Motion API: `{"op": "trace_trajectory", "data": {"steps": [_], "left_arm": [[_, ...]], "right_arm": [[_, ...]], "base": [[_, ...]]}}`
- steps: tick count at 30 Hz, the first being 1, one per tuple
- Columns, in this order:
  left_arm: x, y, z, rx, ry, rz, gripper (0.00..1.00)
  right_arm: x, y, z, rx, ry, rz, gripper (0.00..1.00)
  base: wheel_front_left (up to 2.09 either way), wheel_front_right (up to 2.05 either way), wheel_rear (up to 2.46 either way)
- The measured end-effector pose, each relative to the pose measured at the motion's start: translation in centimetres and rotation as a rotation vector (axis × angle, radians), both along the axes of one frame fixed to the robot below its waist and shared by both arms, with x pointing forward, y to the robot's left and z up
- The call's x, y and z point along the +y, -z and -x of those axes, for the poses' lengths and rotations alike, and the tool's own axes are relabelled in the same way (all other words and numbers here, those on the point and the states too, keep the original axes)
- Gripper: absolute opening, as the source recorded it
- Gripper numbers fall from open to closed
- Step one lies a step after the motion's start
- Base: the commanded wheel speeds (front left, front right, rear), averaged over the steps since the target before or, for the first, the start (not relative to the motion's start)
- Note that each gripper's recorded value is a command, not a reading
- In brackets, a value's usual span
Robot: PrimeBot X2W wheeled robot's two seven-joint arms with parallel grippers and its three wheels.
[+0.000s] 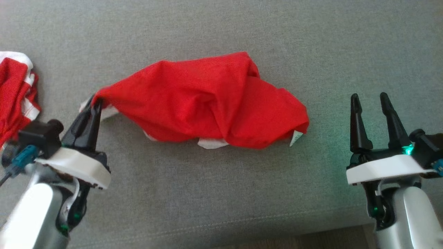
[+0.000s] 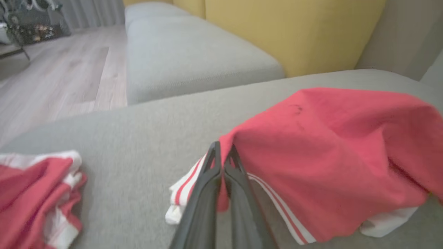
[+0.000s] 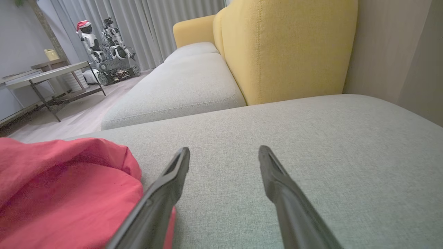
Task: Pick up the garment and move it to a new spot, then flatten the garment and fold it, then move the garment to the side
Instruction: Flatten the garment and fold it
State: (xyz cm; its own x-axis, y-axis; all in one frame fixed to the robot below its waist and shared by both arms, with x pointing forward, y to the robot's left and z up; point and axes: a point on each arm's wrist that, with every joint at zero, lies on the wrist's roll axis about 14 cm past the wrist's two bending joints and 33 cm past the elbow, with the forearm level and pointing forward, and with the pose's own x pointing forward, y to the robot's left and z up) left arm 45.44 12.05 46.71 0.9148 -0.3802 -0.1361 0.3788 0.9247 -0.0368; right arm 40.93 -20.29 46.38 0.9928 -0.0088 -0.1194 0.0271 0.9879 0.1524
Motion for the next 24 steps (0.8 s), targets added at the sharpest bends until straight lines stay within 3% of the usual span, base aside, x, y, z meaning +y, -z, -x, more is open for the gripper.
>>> {"op": "trace_trajectory", "data": {"steps": [2,3,4,5,11,17,24], "left_arm": [[0.2,2.2,0.3,0.07,-0.013,0.024,0.0],[0.2,3.2,0.4,0.099,-0.019,0.039,0.08],[0.0,4.1,0.6,0.123,-0.026,0.053,0.65],[-0.1,4.8,0.8,0.143,-0.032,0.062,1.0],[-0.5,4.4,0.4,0.09,-0.07,0.095,1.0],[0.6,-0.4,-0.1,-0.07,-0.171,0.121,1.0],[1.7,-3.3,3.3,-0.157,-0.228,0.117,1.0]], "right_arm": [[0.1,0.2,0.0,0.005,-0.002,0.0,1.0],[0.1,0.2,0.0,0.006,-0.002,0.0,1.0],[0.1,0.2,0.0,0.007,-0.003,0.0,1.0],[0.1,0.2,0.0,0.006,-0.004,0.0,1.0],[0.5,-0.6,0.0,-0.01,-0.018,0.012,1.0],[1.2,-2.3,0.0,-0.049,-0.041,0.032,1.0],[2.0,-3.4,1.3,-0.065,-0.067,0.043,1.0]], "base": [[0.0,0.0,0.0],[0.0,0.0,0.0],[0.0,0.0,0.0],[0.0,0.0,0.0],[0.0,0.0,0.0],[0.0,0.0,0.0],[0.0,0.0,0.0]]}}
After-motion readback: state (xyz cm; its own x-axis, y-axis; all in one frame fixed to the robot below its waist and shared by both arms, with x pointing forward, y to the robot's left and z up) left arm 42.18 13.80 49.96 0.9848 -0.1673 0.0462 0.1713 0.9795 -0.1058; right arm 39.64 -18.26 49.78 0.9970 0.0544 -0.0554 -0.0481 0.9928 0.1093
